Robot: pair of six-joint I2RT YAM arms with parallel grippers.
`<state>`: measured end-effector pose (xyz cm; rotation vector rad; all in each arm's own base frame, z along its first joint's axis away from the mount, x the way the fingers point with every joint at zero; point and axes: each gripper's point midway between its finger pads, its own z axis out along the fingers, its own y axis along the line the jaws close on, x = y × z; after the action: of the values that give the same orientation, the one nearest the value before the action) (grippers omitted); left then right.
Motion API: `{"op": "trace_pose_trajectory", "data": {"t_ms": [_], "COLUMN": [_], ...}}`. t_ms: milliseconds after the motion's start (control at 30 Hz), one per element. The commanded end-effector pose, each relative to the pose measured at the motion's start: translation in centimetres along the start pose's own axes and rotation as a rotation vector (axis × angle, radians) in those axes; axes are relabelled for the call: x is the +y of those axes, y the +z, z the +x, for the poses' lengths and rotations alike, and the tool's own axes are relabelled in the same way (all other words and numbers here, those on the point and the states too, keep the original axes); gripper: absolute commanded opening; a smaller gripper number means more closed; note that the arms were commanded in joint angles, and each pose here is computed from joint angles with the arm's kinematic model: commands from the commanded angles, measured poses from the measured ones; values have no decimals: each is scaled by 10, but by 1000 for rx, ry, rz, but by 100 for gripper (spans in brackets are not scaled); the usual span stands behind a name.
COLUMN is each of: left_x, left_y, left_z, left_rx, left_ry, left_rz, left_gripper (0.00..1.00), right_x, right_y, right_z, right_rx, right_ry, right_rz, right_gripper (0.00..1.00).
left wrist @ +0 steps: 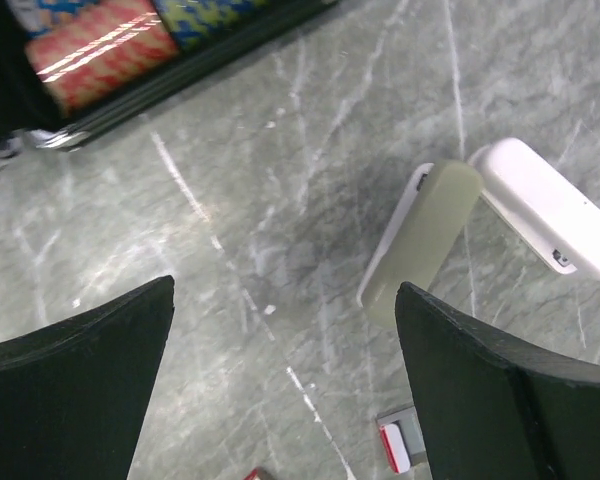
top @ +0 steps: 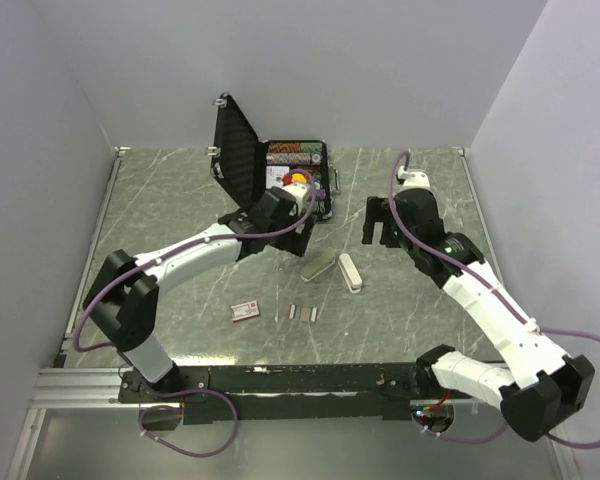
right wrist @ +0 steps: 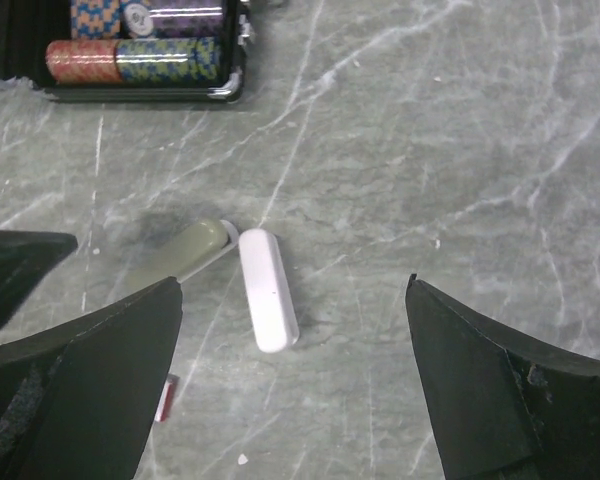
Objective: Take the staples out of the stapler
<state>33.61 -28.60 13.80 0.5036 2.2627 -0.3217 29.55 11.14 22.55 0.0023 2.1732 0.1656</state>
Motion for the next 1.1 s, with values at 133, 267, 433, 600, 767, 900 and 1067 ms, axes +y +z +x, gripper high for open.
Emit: {"op": "trace_pose_trajectory", "data": {"t_ms": [133,267,433,600,767,900,1067], "left_x": [-44,-54,-65,-78,-92,-96,-96], "left_y": [14,33,49,66,70,74,77], "left_z": [-29,-19,-9,4,15,24,30], "left_rx": [-85,-33,-17,22,27,37,47], "left_ry": [162,202,221,258,283,300,307], "left_rz": [148,187,230,250,298,307,309], "left_gripper": [96,96,97,97,98,99,97], "right_x": [-22,-12,-10,-9,-8,-7,-6], "right_y": [-11,-9,-11,-12,-12,-11,-12], "right_z": [9,19,24,27,31,34,34], "right_rx": [-24,9,25,25,33,44,41], "right_ry": [107,117,118,112,112,110,114], "right_rz": [17,-43,-64,-75,-87,-88,-96], "right_gripper": [100,100,100,100,100,100,100]}}
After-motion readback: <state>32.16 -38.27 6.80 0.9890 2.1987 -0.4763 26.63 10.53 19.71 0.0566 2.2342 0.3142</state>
